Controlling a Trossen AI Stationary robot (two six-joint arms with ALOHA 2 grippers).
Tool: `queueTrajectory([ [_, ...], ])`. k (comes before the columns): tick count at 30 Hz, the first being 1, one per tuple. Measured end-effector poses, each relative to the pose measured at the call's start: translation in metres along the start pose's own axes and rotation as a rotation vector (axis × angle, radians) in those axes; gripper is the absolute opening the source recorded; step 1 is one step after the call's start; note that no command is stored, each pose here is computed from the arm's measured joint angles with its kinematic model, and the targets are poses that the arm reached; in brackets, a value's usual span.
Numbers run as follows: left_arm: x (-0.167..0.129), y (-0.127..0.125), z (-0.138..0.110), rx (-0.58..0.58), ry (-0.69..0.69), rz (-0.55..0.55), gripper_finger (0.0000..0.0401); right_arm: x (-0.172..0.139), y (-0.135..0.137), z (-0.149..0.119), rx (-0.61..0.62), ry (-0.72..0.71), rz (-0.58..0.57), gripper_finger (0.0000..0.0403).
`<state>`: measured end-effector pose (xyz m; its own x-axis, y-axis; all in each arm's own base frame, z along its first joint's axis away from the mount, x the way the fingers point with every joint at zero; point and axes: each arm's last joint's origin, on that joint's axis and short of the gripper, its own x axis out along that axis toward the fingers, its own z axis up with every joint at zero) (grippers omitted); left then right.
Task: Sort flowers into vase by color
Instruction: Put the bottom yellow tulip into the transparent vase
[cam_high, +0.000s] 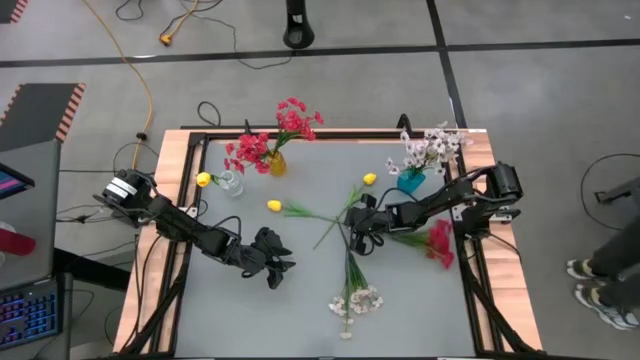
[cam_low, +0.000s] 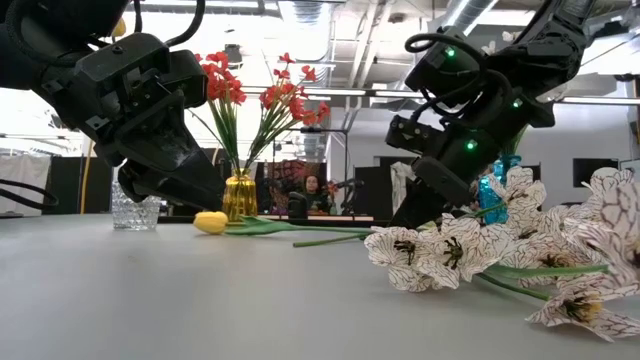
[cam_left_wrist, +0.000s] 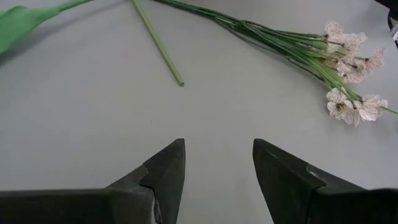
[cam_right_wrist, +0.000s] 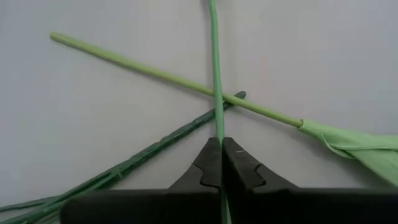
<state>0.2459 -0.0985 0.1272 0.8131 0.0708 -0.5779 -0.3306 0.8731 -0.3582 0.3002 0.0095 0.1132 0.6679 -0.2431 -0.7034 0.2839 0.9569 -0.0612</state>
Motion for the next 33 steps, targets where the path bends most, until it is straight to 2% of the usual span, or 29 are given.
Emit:
queueTrajectory([
  [8, 0.000, -0.004, 0.004, 0.001, -0.040, -0.038, 0.0176, -0.003, 0.009, 0.002, -0.010, -0.028, 0.026, 0.0024],
  [17, -0.001, -0.009, 0.010, 0.038, -0.094, -0.090, 0.0176, -0.006, 0.020, 0.018, -0.011, -0.080, 0.042, 0.0026],
  [22, -0.001, -0.008, 0.012, 0.026, -0.141, -0.046, 0.0176, -0.010, 0.030, 0.030, 0.001, -0.118, 0.069, 0.0023],
  [33, -0.003, -0.010, 0.020, -0.077, -0.286, 0.013, 0.0176, -0.025, 0.060, 0.059, -0.006, -0.217, 0.146, 0.0023],
])
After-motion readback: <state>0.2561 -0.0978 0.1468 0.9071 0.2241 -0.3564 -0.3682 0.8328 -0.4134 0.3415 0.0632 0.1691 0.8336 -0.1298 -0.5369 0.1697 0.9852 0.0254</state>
